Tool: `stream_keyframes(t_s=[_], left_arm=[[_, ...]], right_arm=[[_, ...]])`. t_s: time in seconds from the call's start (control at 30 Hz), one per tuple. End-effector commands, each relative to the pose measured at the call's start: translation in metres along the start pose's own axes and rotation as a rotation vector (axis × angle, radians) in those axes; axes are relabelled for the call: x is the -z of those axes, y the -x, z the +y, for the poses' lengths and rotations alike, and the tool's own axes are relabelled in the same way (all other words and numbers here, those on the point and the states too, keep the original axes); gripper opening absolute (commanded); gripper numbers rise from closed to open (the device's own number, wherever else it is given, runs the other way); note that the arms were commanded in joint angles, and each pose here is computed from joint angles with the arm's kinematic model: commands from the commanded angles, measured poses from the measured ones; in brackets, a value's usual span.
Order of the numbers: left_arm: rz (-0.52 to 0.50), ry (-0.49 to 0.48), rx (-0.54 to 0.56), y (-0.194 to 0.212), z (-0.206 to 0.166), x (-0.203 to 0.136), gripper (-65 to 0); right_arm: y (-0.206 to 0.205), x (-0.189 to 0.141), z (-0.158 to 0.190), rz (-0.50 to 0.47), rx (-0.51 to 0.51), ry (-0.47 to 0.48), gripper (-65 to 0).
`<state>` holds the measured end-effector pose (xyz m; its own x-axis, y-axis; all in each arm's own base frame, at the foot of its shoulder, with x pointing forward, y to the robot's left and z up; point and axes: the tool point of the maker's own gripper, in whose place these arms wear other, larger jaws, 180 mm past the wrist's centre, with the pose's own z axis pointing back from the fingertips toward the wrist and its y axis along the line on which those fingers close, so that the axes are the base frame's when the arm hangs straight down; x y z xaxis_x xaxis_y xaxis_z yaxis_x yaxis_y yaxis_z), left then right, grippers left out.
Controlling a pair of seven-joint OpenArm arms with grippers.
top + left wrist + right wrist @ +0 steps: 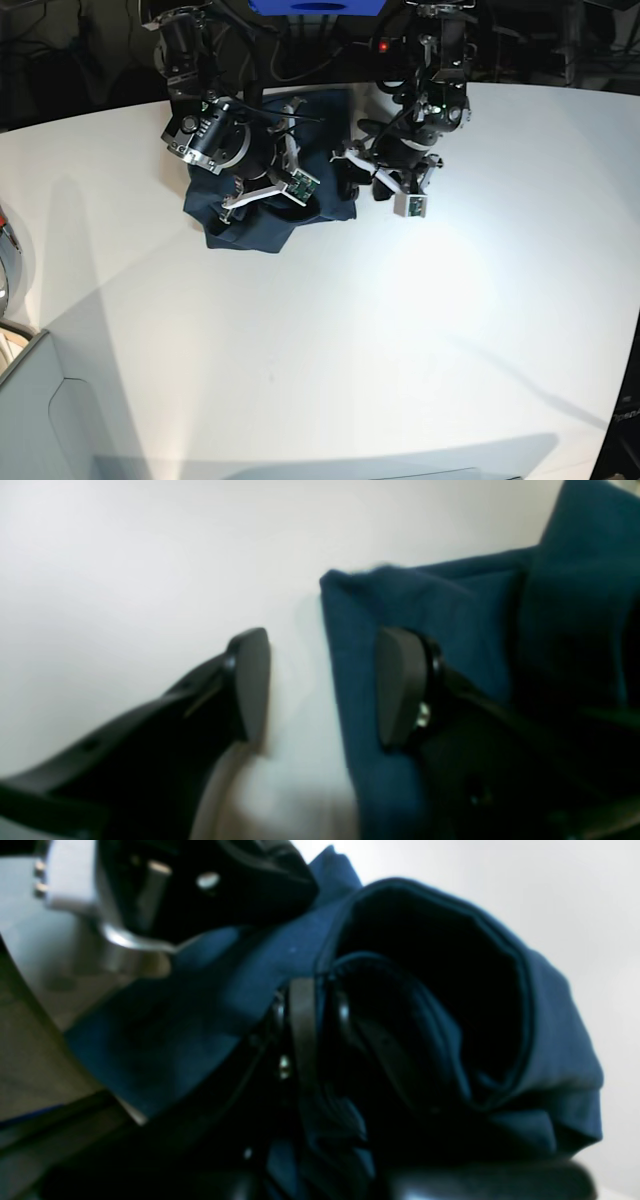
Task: Fold the T-shirt properly
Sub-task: 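Grasp the other strip end with the right gripper and fold it over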
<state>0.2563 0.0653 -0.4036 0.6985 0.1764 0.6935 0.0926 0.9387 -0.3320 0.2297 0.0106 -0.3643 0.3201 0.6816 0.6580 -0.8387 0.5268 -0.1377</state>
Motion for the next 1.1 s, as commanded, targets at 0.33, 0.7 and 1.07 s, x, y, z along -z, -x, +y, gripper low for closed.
stream_keyframes(t_s=[0.33, 0.7, 1.07], left_arm=[[-0.218, -0.197, 0.005, -0.055, 0.060, -0.077, -31.9], [-0.235, -0.352, -0.043, -0.053, 0.113, -0.101, -31.9], [-0.241, -0.363, -0.041, -0.055, 0.118, -0.103, -31.9]], right_arm=[[-0.026, -0.003, 0.024, -0.072, -0.090, -0.060, -37.3], [-0.027, -0.051, -0.038, -0.105, -0.054, 0.171, -25.2], [0.016, -0.067, -0.068, -0.007, 0.007, 0.260, -25.4]])
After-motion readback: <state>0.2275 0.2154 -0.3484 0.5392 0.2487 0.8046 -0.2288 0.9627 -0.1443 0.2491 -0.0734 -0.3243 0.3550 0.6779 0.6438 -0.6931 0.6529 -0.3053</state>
